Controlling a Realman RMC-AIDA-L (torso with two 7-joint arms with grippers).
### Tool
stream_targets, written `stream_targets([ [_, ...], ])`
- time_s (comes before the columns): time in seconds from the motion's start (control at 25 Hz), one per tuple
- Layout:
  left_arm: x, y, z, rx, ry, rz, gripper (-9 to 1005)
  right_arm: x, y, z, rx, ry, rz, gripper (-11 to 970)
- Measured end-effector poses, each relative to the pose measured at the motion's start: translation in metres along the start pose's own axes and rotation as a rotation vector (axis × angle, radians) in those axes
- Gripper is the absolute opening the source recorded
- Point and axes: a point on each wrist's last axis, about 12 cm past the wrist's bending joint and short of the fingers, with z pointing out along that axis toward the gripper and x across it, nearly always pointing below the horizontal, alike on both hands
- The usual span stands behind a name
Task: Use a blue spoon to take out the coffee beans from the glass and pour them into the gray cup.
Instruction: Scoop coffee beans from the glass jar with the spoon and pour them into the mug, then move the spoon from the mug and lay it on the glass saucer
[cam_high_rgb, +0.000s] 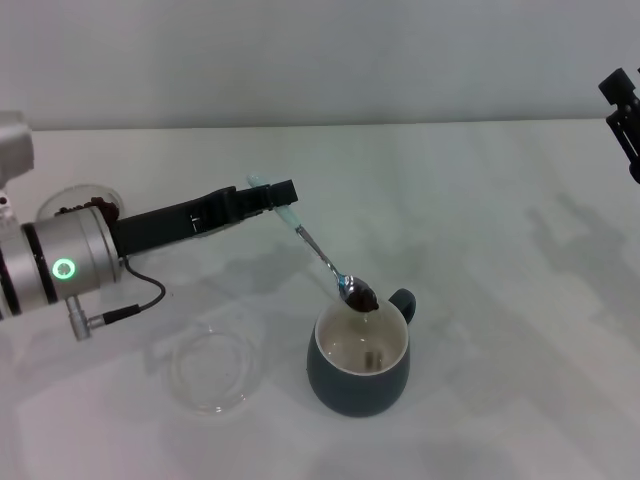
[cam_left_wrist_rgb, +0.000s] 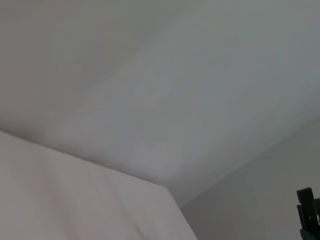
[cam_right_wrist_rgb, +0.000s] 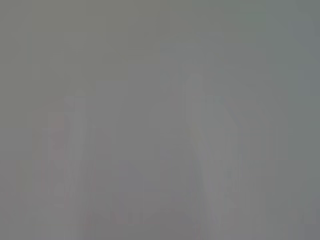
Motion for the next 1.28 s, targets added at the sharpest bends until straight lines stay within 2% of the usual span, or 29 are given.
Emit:
stream_targets([
  [0.16, -0.004, -0.002, -0.001, 0.000, 0.004, 0.041, 132, 0.000, -0.001, 0.000, 0.004, 0.004, -0.001, 548],
  [0.2, -0.007, -0.005, 0.000, 0.015, 0.017, 0.094, 132, 0.001, -0.001, 0.000, 0.006, 0.008, -0.001, 548],
  [0.92, -0.025, -0.024, 0.007, 0.061, 0.112, 0.443, 131, 0.003, -0.003, 0.002, 0.019, 0.029, -0.007, 548],
  [1.16, -0.039, -0.028, 0.000, 0.061, 0.071, 0.456, 131, 0.004, -0.003, 0.004, 0.024, 0.033, -0.008, 548],
  [1.28, -0.045, -0.027, -0.016, 0.050, 0.036, 0.423, 131, 0.004, -0.003, 0.007, 0.021, 0.031, -0.009, 548],
])
